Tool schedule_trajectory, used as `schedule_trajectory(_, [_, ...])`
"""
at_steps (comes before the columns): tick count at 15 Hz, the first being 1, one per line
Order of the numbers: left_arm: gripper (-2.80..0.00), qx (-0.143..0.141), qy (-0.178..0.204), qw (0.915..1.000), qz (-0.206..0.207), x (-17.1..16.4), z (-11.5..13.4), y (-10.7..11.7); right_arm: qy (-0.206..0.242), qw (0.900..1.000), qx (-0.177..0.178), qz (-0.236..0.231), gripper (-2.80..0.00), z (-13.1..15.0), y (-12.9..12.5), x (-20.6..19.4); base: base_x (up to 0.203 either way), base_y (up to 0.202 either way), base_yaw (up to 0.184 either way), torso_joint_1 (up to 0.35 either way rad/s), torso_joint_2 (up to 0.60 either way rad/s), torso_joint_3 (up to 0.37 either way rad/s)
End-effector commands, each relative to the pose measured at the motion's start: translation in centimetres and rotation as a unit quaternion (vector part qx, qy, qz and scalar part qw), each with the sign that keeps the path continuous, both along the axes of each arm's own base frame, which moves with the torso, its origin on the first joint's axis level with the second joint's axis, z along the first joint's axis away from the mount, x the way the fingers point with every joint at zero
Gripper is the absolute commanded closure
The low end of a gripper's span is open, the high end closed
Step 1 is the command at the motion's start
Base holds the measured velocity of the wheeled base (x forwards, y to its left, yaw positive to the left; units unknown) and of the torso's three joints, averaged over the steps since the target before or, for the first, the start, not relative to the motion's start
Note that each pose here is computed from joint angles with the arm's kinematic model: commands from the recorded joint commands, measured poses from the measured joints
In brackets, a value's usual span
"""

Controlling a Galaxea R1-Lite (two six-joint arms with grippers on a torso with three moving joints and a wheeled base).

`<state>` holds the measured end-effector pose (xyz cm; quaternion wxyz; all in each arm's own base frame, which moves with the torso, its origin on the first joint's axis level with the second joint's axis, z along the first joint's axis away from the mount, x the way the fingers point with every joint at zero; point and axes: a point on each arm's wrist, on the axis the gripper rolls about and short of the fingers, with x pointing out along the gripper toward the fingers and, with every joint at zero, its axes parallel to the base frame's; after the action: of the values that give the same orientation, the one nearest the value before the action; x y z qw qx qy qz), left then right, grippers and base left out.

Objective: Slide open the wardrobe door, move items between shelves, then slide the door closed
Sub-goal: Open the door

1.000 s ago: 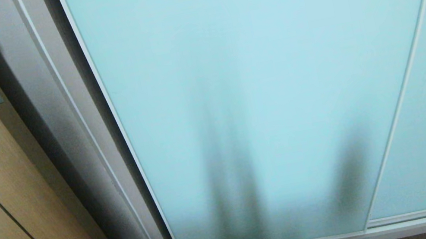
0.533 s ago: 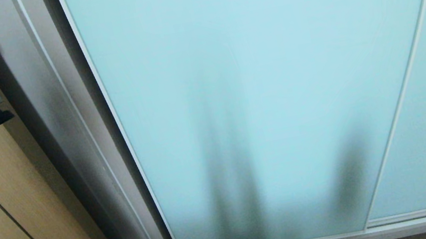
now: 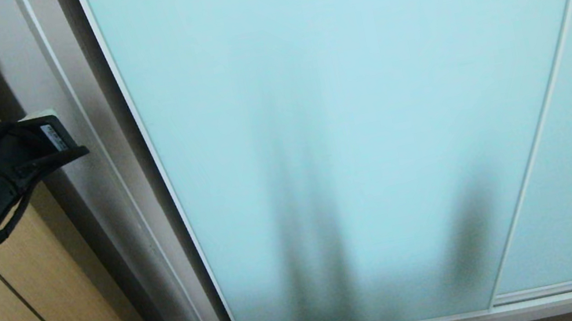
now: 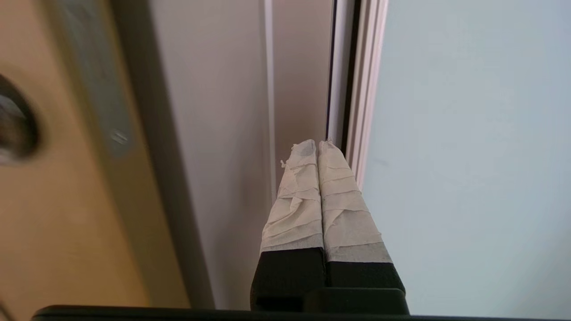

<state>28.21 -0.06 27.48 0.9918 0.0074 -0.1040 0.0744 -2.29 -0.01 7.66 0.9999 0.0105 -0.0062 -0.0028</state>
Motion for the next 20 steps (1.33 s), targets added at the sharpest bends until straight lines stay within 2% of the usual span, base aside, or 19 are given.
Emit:
schedule_trajectory(1, [0.0, 0.0, 0.018, 0.9998, 0.001, 1.8, -1.5, 0.0, 0.0, 1.0, 0.0, 0.0, 0.0, 0.0, 0.0, 0.0, 0.0, 0.0, 0.0, 0.0, 0.0, 0.0])
schedule_trajectory(5, [0.0, 0.001, -0.001, 1.0, 0.005, 4.1, -1.9, 0.0, 0.0, 1.0, 0.0, 0.0, 0.0, 0.0, 0.0, 0.0, 0.0, 0.0, 0.0, 0.0, 0.0, 0.0])
schedule_trajectory(10, [0.0, 0.005, 0.016, 0.9999, 0.005, 6.0, -3.3, 0.0, 0.0, 1.0, 0.0, 0.0, 0.0, 0.0, 0.0, 0.0, 0.0, 0.0, 0.0, 0.0, 0.0, 0.0])
schedule_trajectory(20, [0.0, 0.007, 0.012, 0.9999, 0.005, 10.3, -4.7, -0.1, 0.0, 1.0, 0.0, 0.0, 0.0, 0.0, 0.0, 0.0, 0.0, 0.0, 0.0, 0.0, 0.0, 0.0])
